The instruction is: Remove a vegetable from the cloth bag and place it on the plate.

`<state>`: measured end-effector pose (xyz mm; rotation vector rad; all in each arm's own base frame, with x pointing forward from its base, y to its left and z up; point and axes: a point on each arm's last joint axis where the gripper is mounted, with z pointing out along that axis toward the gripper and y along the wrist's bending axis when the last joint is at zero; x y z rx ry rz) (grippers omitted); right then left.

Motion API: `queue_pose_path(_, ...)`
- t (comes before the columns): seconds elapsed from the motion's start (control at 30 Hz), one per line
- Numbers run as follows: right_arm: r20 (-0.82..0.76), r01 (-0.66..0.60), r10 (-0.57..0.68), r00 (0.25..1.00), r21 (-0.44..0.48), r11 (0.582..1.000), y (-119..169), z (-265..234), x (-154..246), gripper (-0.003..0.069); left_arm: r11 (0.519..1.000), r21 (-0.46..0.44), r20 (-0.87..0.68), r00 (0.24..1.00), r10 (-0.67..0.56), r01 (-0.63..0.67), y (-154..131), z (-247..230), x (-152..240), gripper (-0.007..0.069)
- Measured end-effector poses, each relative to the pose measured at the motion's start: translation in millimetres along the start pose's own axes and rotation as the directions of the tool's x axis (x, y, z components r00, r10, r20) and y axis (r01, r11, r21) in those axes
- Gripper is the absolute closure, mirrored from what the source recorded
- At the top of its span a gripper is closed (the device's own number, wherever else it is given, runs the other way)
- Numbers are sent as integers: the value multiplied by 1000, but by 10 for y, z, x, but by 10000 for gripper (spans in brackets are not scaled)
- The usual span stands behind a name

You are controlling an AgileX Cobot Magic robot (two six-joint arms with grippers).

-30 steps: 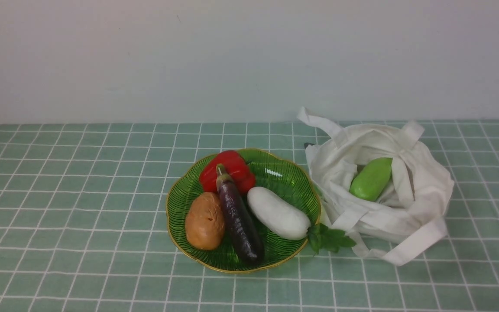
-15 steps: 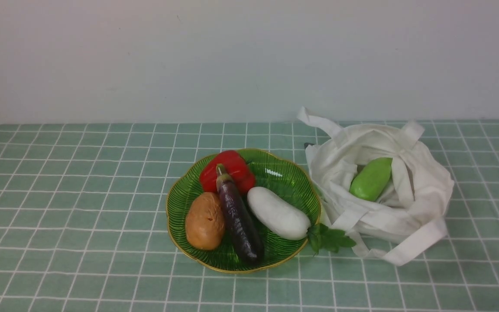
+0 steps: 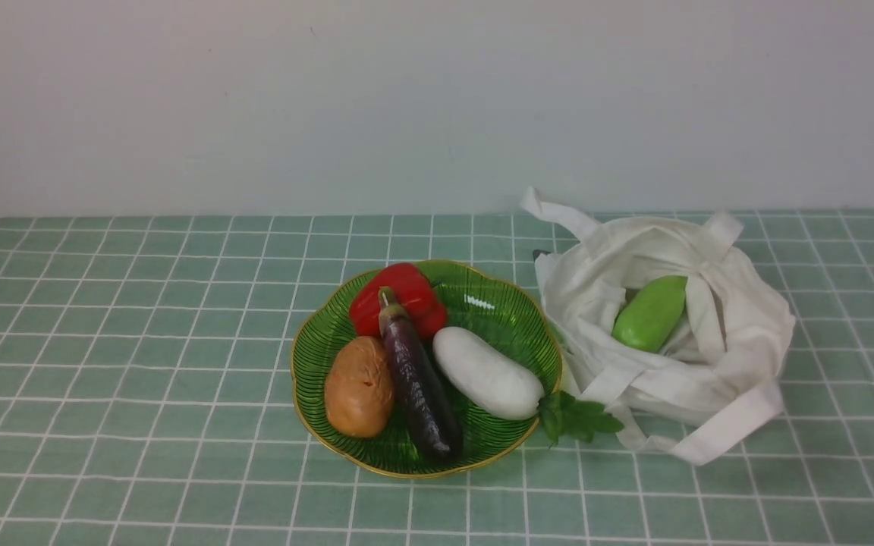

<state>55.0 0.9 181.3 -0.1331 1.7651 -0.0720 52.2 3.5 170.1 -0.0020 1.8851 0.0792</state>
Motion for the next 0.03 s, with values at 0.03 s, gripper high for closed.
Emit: queue_pose_path(0.03, 0, 0, 0, 1000, 0, 1000, 0, 0, 0, 673, 1000, 0, 0, 1000, 0, 0, 0, 0, 0, 633)
